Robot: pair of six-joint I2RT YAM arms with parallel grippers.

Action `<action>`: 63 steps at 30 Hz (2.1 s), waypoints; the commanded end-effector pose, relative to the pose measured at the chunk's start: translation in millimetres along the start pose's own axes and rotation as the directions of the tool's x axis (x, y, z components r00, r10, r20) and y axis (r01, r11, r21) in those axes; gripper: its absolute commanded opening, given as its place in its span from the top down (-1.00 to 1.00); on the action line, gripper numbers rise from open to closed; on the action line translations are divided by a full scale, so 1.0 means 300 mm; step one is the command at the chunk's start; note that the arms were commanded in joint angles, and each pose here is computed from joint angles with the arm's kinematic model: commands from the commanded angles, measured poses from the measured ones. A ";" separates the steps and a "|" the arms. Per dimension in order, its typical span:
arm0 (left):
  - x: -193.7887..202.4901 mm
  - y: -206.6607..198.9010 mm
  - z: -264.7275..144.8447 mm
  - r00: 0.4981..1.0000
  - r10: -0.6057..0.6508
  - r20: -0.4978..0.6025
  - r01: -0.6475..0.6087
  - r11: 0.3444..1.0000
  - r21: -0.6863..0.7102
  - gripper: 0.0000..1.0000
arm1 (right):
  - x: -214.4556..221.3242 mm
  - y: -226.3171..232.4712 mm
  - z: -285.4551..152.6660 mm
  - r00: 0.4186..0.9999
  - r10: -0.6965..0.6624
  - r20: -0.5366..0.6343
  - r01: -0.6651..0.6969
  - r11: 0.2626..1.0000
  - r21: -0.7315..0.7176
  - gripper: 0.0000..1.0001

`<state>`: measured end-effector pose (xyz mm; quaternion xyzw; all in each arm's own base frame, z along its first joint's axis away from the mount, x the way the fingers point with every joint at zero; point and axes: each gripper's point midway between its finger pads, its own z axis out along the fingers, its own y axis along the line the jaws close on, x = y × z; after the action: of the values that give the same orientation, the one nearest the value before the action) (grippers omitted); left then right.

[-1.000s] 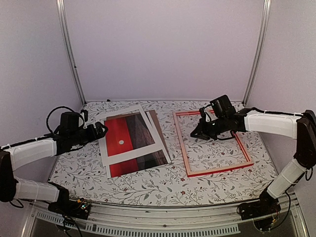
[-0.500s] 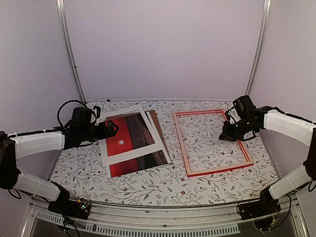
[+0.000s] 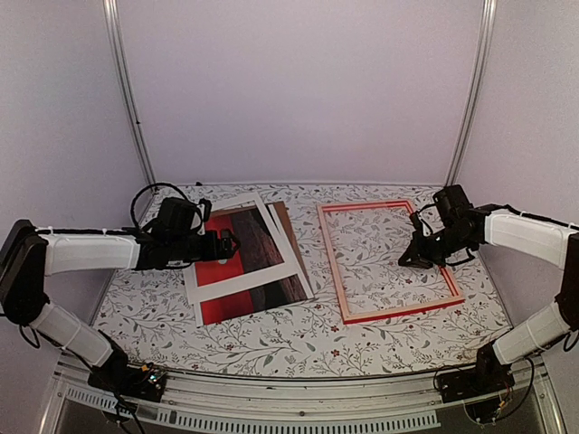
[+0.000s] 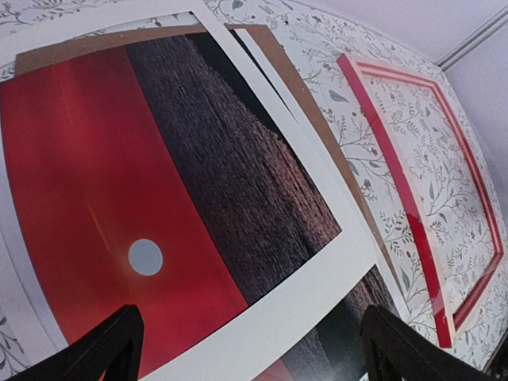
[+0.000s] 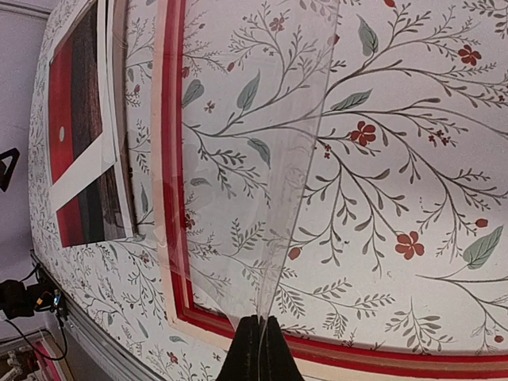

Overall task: Put the photo into the frame
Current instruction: Pass from the right arm to the left

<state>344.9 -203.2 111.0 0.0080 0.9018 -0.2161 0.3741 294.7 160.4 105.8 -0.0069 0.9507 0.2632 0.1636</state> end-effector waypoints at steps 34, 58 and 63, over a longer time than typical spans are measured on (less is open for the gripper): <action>0.233 -0.479 0.326 0.943 -0.062 -0.327 0.200 0.891 0.408 -0.70 | 0.105 -0.169 0.178 0.994 0.104 -0.040 -0.100 0.990 0.098 1.00; 0.190 -0.558 0.391 0.922 -0.132 -0.363 0.316 0.798 0.512 0.96 | 0.112 -0.147 0.158 0.995 0.093 -0.025 -0.091 0.994 0.061 0.94; 0.156 -0.559 0.355 0.933 -0.103 -0.345 0.280 0.809 0.516 1.00 | 0.088 -0.142 0.126 0.997 0.081 0.003 -0.081 0.993 0.083 0.40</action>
<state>348.5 -405.1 54.9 0.0349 0.8484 -0.5000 0.1703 283.3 147.9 33.4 0.0415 0.9616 0.2359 0.1341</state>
